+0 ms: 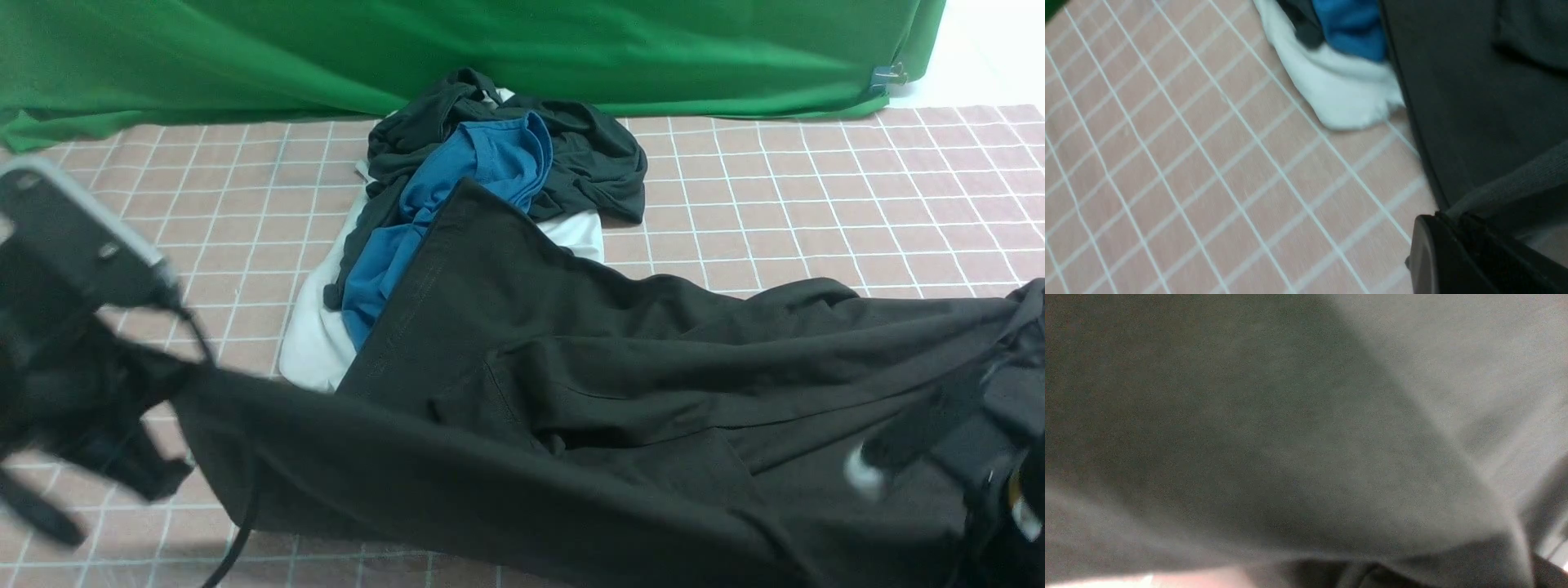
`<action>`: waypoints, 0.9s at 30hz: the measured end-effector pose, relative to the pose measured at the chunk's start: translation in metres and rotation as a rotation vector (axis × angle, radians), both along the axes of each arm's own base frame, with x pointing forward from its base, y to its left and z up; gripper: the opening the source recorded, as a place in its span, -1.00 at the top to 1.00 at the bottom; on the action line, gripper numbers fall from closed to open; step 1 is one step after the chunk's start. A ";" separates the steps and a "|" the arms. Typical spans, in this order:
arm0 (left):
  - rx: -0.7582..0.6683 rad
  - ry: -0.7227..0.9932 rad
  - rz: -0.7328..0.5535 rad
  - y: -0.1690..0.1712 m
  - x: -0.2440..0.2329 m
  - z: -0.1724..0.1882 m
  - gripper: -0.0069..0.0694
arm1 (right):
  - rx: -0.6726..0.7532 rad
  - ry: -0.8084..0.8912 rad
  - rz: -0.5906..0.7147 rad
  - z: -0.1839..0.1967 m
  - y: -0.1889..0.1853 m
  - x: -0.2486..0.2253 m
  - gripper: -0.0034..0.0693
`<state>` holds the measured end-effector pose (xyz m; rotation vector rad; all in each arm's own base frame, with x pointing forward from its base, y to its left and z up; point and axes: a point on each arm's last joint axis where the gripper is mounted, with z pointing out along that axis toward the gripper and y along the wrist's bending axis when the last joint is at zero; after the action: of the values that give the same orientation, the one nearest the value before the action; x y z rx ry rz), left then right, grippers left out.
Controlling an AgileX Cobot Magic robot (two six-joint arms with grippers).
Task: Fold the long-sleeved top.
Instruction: Use both arms to drag the lower edge of the fabric forward and fold it over the upper edge
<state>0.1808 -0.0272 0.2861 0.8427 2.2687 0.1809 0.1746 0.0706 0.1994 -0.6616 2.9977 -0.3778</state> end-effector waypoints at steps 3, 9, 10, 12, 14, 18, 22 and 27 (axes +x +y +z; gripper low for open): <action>0.006 0.017 0.000 -0.004 0.028 -0.009 0.73 | 0.049 -0.100 -0.042 0.012 -0.008 0.021 0.78; 0.017 0.009 -0.003 -0.011 0.084 -0.023 0.73 | 0.103 -0.254 -0.076 0.035 -0.021 0.067 0.78; 0.016 0.006 -0.003 -0.012 0.091 -0.024 0.73 | 0.100 -0.255 -0.081 0.036 -0.024 0.074 0.78; 0.016 0.002 -0.003 -0.016 0.113 -0.026 0.73 | 0.091 -0.256 -0.103 0.034 -0.031 0.096 0.78; 0.018 0.003 -0.005 -0.017 0.125 -0.027 0.73 | 0.084 -0.253 -0.118 0.032 -0.037 0.110 0.78; 0.005 -0.007 -0.008 -0.023 0.157 -0.027 0.73 | 0.067 -0.242 -0.144 0.025 -0.054 0.139 0.78; -0.005 -0.024 -0.023 -0.029 0.181 -0.024 0.73 | 0.056 -0.228 -0.175 0.016 -0.072 0.162 0.79; -0.007 -0.018 -0.063 -0.035 0.202 -0.030 0.73 | 0.054 -0.225 -0.206 0.009 -0.090 0.180 0.79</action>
<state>0.3825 -0.0625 0.2565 0.9040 2.2218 0.1505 0.3548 -0.0196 0.2084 -0.2844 2.8531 -0.3528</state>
